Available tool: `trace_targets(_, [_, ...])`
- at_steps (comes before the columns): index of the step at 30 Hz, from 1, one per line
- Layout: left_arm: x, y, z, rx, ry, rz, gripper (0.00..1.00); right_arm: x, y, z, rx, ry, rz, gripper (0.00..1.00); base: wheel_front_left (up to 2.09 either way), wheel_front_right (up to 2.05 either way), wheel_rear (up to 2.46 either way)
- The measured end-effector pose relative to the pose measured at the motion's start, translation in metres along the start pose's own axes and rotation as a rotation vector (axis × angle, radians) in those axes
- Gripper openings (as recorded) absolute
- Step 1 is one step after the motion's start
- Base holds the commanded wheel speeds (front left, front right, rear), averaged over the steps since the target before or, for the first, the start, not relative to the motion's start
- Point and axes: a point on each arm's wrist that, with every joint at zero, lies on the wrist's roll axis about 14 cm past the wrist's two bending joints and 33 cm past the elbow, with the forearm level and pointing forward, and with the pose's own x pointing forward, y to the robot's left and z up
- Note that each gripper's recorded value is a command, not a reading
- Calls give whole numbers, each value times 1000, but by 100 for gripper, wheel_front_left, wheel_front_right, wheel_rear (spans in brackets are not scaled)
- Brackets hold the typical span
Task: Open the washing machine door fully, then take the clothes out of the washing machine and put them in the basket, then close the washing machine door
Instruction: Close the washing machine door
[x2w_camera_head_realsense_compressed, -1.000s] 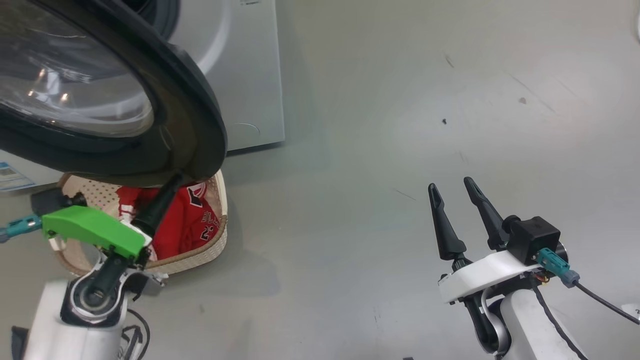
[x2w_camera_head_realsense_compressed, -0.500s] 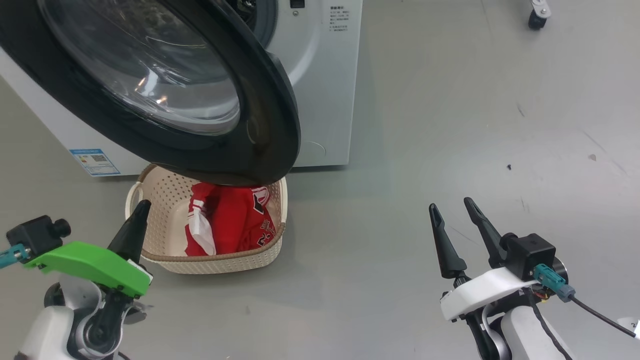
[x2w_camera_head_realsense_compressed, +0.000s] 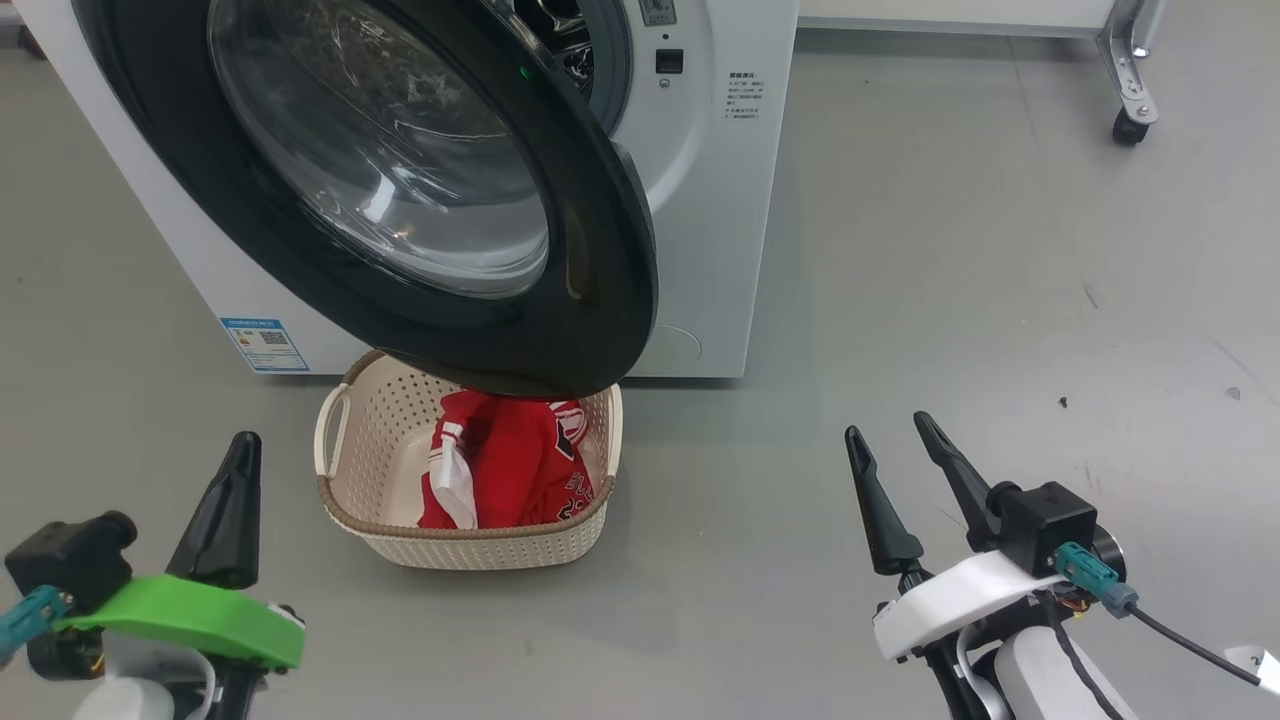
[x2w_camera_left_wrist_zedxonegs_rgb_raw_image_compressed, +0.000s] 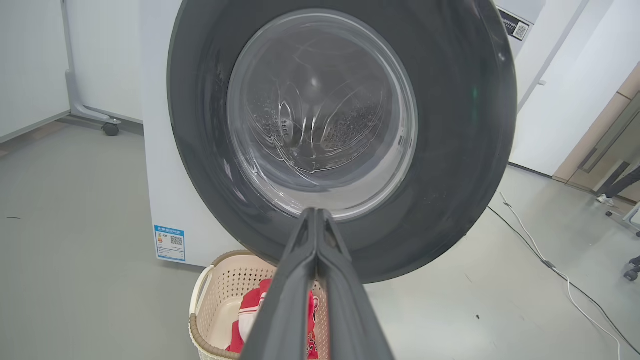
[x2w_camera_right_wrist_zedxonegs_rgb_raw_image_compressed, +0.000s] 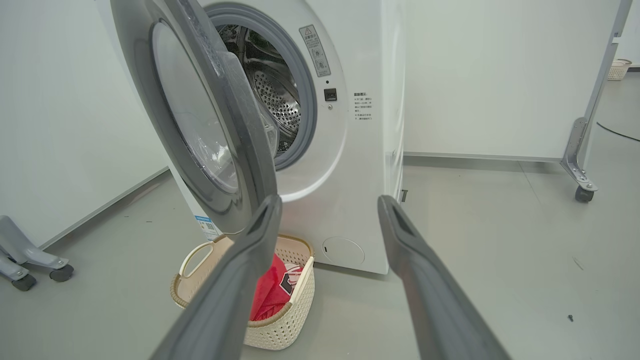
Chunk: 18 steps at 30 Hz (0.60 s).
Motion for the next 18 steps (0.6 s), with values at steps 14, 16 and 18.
trace_targets(14, [-7,-4,-13,179,-20,-4,100,-3,-7,-2,6,3,-23,100,0,0,0])
trace_targets(16, [-8,-6,-16,184,-12,-10,100,-3,-8,-1,6,2,-27,100,0,0,0])
trace_targets(18, [-8,-10,-20,188,-3,-20,100,-3,-9,-1,6,1,-29,100,0,0,0])
